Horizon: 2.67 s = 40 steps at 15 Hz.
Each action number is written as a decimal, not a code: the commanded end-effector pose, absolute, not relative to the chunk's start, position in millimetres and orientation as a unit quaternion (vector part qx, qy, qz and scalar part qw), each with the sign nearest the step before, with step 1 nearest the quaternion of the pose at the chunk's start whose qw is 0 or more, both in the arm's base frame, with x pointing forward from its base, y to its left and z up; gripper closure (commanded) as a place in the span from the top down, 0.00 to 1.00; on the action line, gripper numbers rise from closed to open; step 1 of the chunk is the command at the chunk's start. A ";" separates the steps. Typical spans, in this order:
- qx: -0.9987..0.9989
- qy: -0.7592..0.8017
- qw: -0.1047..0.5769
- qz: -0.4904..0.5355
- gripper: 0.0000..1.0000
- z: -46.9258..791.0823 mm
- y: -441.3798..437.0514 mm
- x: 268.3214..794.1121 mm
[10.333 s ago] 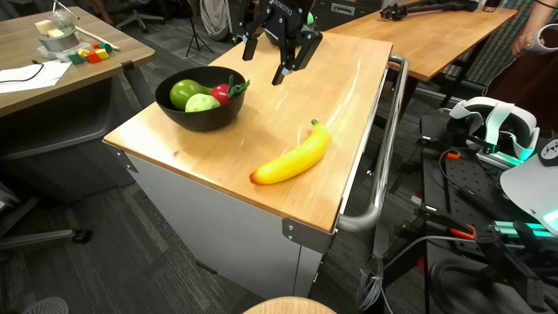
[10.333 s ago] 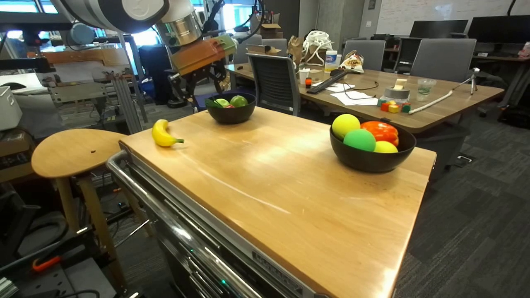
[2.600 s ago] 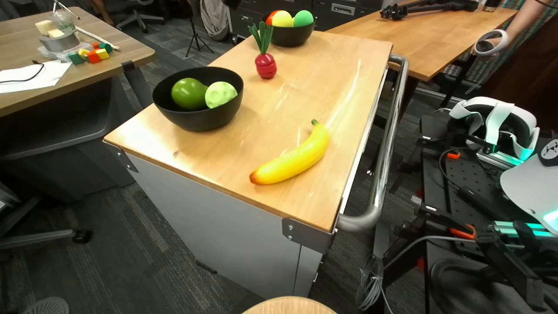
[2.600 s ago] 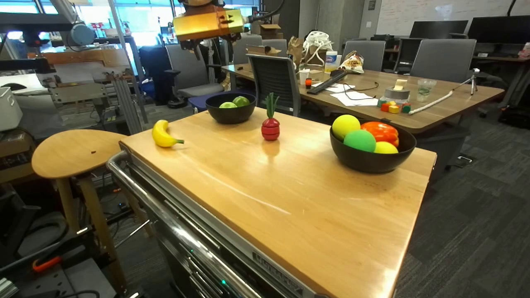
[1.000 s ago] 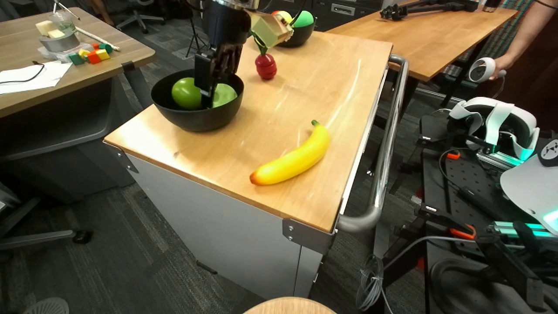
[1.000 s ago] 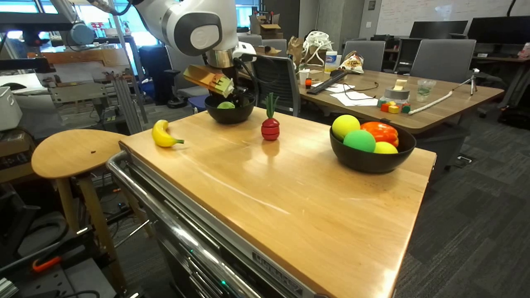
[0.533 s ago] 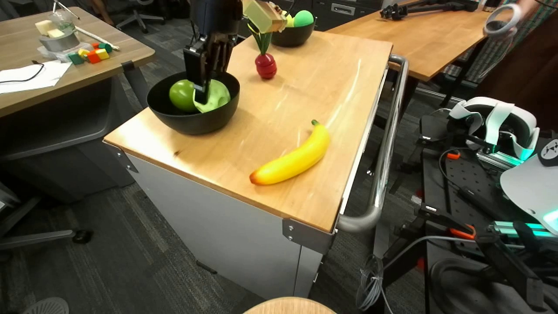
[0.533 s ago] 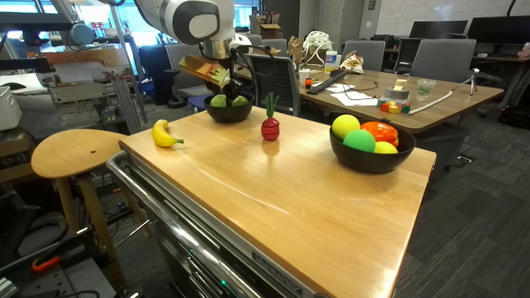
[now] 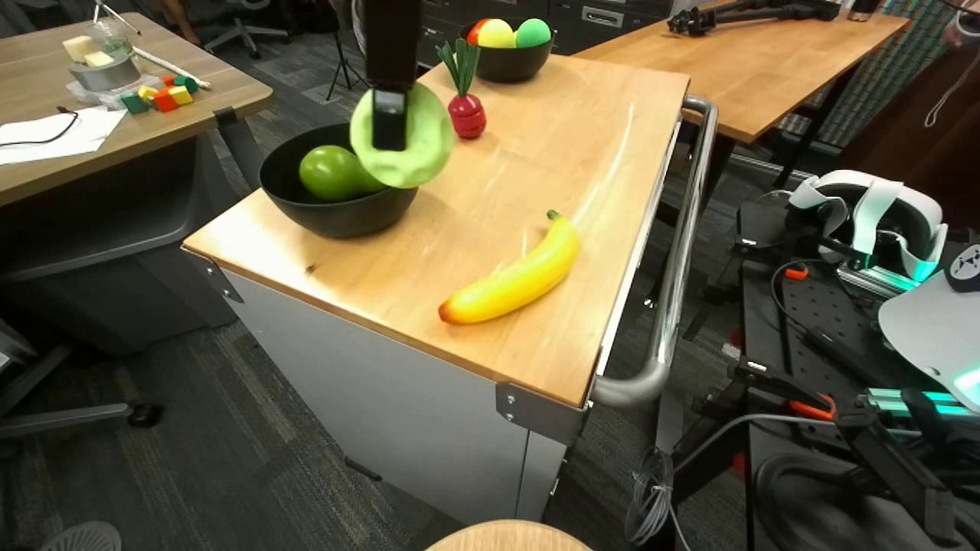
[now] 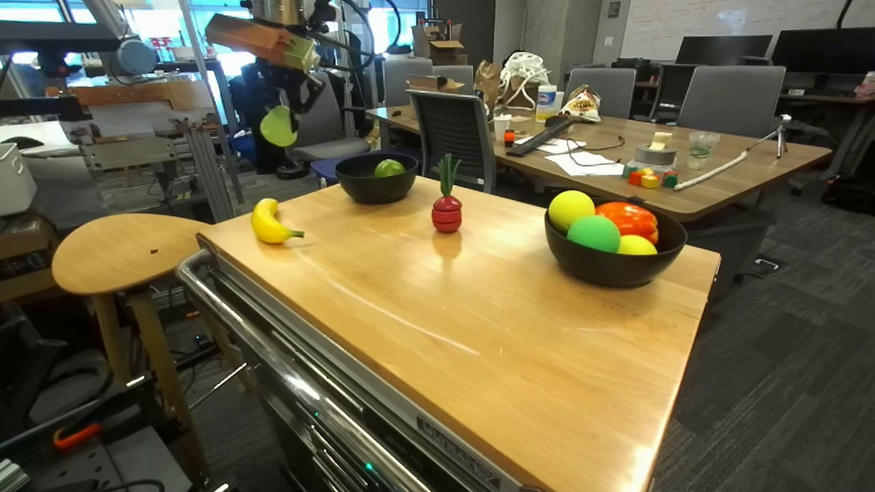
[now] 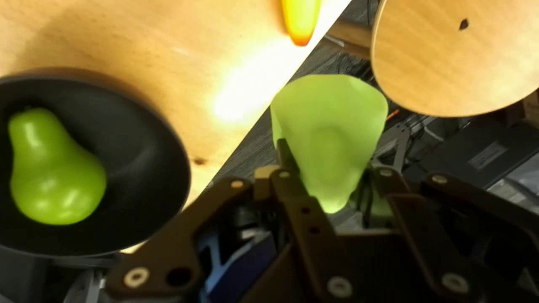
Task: Take the fruits and vegetables out of the bowls and put them on the table
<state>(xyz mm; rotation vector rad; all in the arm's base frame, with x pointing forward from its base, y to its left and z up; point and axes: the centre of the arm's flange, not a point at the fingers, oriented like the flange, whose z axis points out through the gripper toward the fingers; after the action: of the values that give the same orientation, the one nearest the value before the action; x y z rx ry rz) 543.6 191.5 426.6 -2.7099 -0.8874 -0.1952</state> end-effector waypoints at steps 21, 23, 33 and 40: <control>-0.853 -0.481 -0.009 -0.203 1.00 455.8 123.2 523.5; -0.853 -0.466 -0.023 -0.233 1.00 458.1 119.4 549.4; -0.876 -0.427 -0.021 -0.224 1.00 391.8 98.2 631.1; -0.876 -0.437 -0.030 -0.201 0.99 344.7 99.1 663.3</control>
<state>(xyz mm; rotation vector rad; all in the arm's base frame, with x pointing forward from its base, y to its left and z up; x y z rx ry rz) 637.4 89.9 351.1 -2.8001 -1.3824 -0.6114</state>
